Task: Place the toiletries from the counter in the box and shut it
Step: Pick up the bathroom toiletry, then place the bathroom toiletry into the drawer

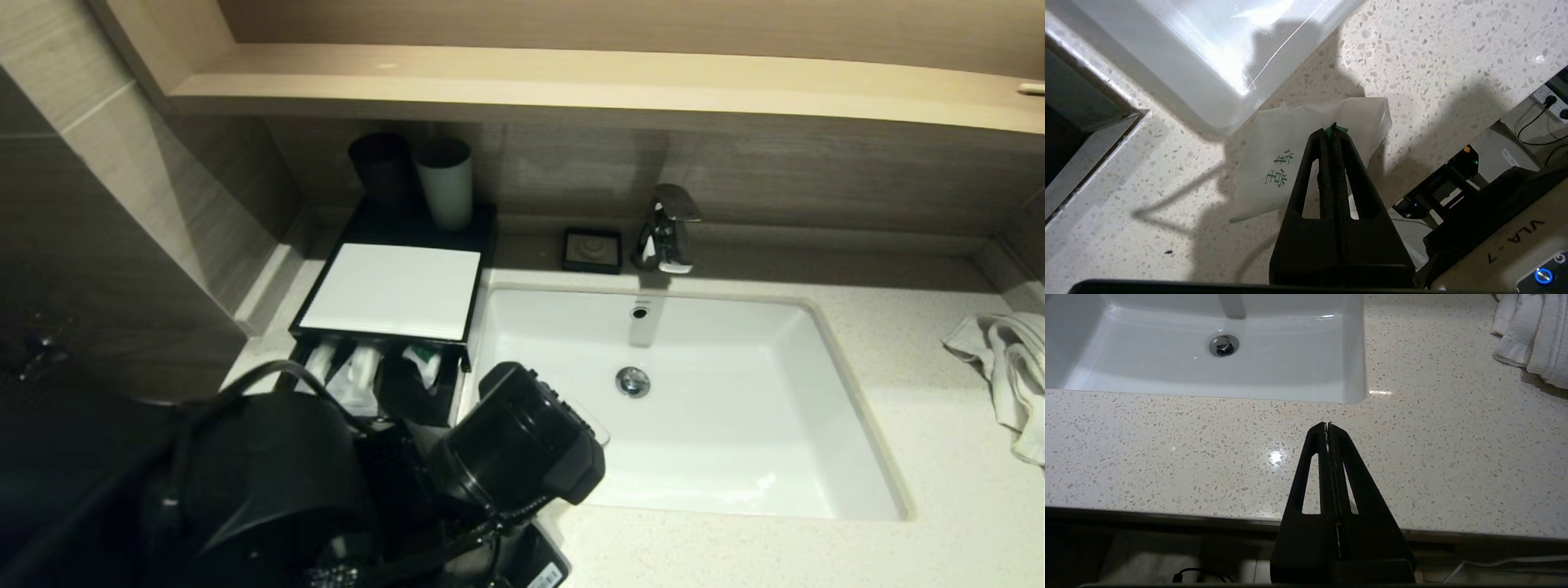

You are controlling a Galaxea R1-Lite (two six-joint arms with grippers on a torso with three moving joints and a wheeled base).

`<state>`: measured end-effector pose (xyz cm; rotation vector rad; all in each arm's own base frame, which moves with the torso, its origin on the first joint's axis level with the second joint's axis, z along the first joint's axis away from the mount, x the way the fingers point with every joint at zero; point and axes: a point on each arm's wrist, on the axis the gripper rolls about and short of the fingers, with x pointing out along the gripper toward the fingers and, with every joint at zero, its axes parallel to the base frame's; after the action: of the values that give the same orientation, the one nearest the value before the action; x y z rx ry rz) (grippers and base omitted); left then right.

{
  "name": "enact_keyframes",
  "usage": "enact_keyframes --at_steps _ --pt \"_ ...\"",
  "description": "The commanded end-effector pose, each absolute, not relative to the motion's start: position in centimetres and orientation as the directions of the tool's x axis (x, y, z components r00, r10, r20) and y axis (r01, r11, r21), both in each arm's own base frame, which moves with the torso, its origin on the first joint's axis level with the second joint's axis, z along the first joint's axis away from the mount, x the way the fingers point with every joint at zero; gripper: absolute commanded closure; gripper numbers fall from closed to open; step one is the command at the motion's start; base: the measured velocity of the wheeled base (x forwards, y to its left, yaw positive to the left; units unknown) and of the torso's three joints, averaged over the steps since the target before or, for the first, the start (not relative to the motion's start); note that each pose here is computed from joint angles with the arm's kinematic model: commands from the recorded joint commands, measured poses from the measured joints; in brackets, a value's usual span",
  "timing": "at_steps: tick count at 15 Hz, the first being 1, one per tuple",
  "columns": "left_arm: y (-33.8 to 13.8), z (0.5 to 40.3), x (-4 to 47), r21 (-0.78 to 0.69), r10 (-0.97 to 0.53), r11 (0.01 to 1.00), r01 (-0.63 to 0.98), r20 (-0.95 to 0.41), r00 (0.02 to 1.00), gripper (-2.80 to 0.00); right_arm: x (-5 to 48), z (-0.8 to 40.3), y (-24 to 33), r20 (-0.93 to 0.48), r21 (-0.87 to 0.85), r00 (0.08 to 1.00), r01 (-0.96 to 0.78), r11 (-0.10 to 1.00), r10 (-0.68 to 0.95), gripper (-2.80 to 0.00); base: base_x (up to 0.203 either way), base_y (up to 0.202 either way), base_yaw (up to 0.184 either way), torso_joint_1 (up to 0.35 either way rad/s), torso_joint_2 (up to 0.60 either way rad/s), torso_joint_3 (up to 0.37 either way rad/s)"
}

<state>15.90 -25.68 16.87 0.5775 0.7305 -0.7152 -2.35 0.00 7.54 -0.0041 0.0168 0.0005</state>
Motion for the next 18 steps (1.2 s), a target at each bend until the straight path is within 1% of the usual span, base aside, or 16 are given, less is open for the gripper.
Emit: enact_keyframes --at_steps 1,6,14,18 --pt "-23.9 19.0 15.0 0.216 -0.399 0.636 0.741 -0.730 0.555 0.00 -2.4 7.5 0.0 -0.017 -0.005 1.000 0.000 1.000 0.000 0.00 0.000 0.000 0.000 0.000 0.00 0.000" --pt "-20.9 20.9 16.3 0.212 -0.367 0.709 0.672 -0.702 0.610 0.00 -2.4 7.5 0.0 -0.017 -0.005 1.000 0.001 1.000 -0.001 0.00 0.000 0.000 0.000 0.000 0.00 0.000" --pt "-17.6 21.8 22.7 0.193 -0.233 0.867 0.459 -0.657 0.717 0.00 -2.4 7.5 0.0 -0.017 -0.005 1.000 -0.001 1.000 0.001 0.00 0.000 0.000 0.000 0.000 0.00 0.000" --pt "-16.4 22.3 25.9 0.175 -0.176 0.915 0.364 -0.639 0.749 0.00 -2.4 7.5 0.0 -0.017 -0.005 1.000 -0.001 1.000 0.001 0.00 0.000 0.000 0.000 0.000 0.00 0.000"
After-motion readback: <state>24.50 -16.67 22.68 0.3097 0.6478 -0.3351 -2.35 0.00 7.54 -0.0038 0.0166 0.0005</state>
